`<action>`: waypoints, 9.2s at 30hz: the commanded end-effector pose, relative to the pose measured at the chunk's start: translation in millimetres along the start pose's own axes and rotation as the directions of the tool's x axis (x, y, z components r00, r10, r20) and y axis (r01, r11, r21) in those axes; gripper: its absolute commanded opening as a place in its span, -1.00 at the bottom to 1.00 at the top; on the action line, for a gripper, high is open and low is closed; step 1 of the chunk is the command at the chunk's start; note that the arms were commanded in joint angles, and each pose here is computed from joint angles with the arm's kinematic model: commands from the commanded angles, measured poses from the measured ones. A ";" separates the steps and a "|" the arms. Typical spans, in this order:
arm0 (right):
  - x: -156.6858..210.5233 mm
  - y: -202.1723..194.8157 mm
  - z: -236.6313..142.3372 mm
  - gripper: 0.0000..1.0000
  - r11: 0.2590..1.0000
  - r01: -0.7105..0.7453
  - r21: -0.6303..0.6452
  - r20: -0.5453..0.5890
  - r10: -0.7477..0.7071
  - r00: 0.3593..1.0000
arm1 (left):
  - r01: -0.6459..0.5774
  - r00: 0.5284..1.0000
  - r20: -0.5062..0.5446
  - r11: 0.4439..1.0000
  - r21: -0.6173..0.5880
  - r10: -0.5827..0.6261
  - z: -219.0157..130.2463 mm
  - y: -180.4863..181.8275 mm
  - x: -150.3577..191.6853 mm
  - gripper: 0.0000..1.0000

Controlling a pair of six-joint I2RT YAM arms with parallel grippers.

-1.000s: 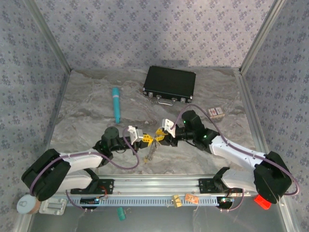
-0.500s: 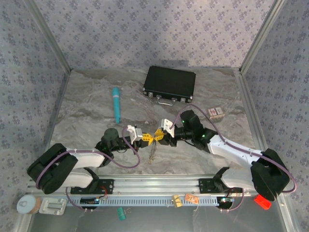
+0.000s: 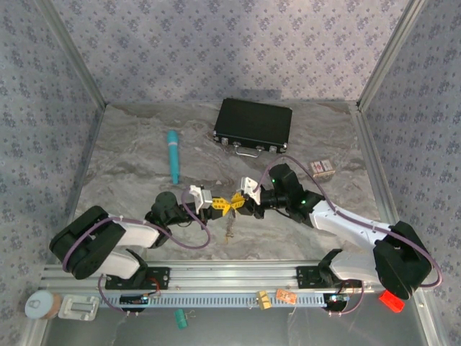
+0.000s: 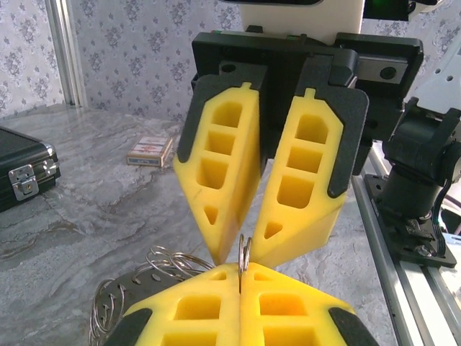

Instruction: Put the keys on the keyring

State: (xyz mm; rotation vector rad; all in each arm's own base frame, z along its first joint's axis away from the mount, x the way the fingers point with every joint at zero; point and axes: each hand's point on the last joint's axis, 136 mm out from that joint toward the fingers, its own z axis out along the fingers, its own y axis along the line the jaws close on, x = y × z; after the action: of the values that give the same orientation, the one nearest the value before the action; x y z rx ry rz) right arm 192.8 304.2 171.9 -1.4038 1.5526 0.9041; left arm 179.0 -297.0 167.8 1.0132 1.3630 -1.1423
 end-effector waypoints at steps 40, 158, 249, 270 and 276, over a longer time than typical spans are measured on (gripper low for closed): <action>-19.4 7.7 -4.5 -0.94 0.983 0.169 -0.072 -0.243 -0.182 0.953 | -0.109 0.987 -0.108 0.992 0.070 0.117 8.1 -8.2 -15.3 -1.00; -6.5 6.1 -11.1 -0.56 0.997 -0.045 -0.059 -0.085 0.040 0.996 | -0.117 0.992 -0.028 0.990 0.079 0.119 10.9 -20.9 -19.8 -1.00; 4.5 13.3 5.5 -1.00 0.985 0.148 -0.092 -0.406 -0.173 0.897 | -0.111 0.981 -0.161 0.994 -0.024 0.105 -3.4 -9.3 -4.1 -0.63; -8.1 13.5 -7.2 -0.48 0.997 -0.007 -0.077 -0.177 -0.007 0.984 | -0.103 0.991 -0.081 0.994 0.045 0.106 -2.2 -22.8 -19.9 -1.00; -12.4 18.9 -4.8 -0.48 0.992 -0.018 -0.125 -0.142 0.000 0.990 | -0.099 0.992 -0.080 0.994 0.048 0.102 -1.1 -22.5 -19.9 -1.00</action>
State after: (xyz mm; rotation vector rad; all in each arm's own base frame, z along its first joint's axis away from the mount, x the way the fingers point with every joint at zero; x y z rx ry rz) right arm 180.1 302.4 178.6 -1.5913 1.6641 0.8517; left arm 162.7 -295.0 169.7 1.1583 1.4331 -1.0331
